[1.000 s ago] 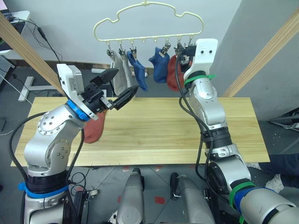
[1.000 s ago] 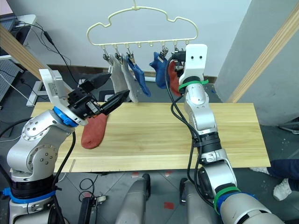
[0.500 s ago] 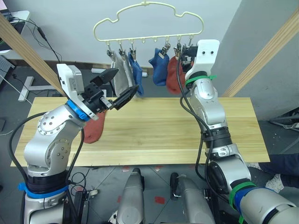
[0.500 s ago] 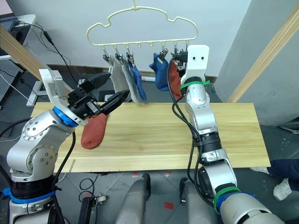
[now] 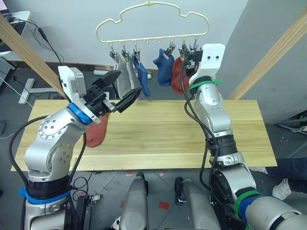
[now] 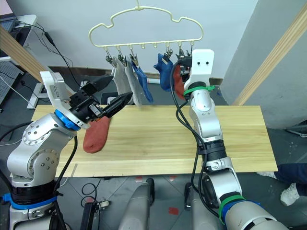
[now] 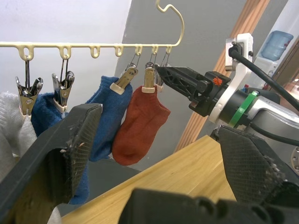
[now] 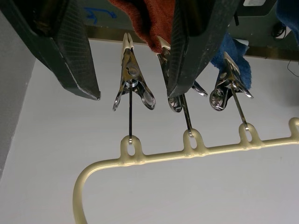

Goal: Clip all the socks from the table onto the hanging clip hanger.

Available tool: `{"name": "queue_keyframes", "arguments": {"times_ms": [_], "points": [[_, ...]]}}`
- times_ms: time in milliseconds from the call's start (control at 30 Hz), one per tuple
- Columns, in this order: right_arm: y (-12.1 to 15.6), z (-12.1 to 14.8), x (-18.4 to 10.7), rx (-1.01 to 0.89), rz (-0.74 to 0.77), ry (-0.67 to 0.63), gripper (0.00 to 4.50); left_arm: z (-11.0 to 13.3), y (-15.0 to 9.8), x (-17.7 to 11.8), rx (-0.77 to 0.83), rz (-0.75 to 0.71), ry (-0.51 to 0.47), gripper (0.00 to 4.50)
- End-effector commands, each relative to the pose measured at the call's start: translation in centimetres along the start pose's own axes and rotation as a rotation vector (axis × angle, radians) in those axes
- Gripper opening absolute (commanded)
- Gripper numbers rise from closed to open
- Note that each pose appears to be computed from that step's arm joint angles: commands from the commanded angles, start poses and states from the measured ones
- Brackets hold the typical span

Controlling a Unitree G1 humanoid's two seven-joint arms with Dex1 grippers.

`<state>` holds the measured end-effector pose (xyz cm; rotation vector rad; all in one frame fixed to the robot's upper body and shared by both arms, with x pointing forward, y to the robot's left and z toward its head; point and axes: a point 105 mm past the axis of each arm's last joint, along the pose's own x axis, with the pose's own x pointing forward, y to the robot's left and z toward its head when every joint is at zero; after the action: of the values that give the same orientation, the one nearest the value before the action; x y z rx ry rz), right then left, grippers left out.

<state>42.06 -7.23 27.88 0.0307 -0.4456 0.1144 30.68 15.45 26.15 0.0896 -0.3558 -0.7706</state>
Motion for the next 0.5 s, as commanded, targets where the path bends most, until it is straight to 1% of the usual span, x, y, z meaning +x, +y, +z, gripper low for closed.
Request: {"name": "queue_keyframes", "arguments": {"times_ms": [33,400,467,500], "points": [[0.3,1.9,0.9,-0.002,-0.010,-0.061,2.37,1.2,-0.4,0.0,0.032,-0.017,-0.035,4.50],[0.3,2.4,2.0,0.007,-0.016,-0.083,2.37,1.2,-0.5,-0.1,0.030,-0.009,-0.034,4.50],[0.3,2.3,2.1,0.014,-0.015,-0.082,1.91,1.3,-0.5,-0.1,0.030,-0.008,-0.035,4.50],[0.3,2.3,2.1,0.015,-0.014,-0.083,1.78,1.3,-0.5,-0.1,0.030,-0.008,-0.036,4.50]]}}
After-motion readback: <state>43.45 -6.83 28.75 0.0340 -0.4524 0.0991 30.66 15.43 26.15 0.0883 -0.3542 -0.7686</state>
